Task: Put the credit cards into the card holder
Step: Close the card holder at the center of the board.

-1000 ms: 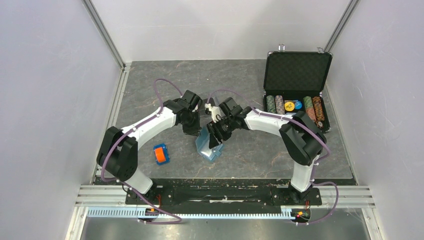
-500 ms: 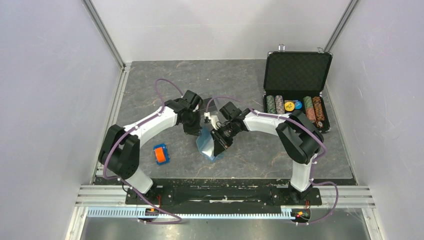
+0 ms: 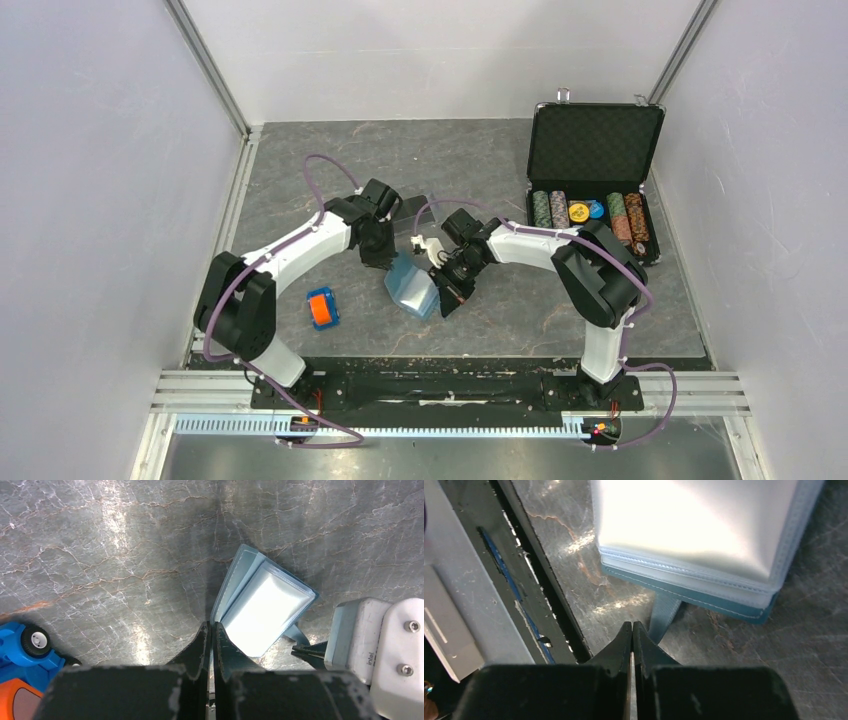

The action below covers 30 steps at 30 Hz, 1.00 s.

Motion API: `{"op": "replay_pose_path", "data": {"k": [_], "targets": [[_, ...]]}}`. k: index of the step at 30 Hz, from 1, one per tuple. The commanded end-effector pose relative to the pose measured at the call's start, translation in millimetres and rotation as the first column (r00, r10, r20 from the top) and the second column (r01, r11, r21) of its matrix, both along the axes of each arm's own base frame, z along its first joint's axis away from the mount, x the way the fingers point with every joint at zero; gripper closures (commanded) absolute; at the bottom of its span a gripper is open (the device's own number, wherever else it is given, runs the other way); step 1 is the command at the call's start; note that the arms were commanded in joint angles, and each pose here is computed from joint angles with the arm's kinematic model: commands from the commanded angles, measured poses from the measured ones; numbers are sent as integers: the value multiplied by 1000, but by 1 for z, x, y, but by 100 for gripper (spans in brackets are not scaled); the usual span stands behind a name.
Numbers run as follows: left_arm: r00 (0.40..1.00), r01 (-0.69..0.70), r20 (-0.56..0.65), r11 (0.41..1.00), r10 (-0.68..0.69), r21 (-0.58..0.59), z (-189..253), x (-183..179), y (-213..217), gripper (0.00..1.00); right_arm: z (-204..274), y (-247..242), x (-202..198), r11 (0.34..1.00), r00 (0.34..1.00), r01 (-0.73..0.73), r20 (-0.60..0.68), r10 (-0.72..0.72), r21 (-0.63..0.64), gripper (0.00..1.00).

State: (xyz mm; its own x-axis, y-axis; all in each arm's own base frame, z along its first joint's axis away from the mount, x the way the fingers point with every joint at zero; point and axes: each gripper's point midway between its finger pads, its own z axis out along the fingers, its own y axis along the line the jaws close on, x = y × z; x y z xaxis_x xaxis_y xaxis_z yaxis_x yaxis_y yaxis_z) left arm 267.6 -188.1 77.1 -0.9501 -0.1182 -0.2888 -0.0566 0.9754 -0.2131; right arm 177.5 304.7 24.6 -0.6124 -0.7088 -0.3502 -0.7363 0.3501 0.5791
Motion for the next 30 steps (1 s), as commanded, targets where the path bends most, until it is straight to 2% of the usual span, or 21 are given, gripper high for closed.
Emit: {"op": "replay_pose_path", "data": {"k": [1, 6, 10, 15, 19, 24, 30], "targets": [[998, 1, 65, 1000, 1, -27, 25, 12, -5, 94, 1, -6, 14, 999, 996, 36, 87, -33, -38, 100], [989, 145, 25, 973, -143, -180, 23, -5, -49, 69, 1, -9, 20, 995, 992, 86, 96, -82, -47, 100], [976, 208, -12, 942, -219, -263, 12, -21, -79, 63, -1, -15, 19, 990, 989, 132, 78, -128, -47, 100], [954, 260, -57, 904, -296, -339, -2, -41, -107, 61, 1, -23, 23, 978, 977, 209, 49, -208, -23, 100], [945, 261, -99, 899, -313, -352, -20, -50, -113, 60, 16, -24, 28, 957, 959, 280, -51, -277, 68, 84], [933, 272, -134, 897, -335, -348, -35, -56, -115, 60, 32, -28, 35, 930, 940, 336, -103, -324, 149, 72], [916, 295, -169, 896, -364, -331, -47, -67, -114, 62, 52, -25, 51, 905, 935, 356, -91, -344, 234, 69]]}}
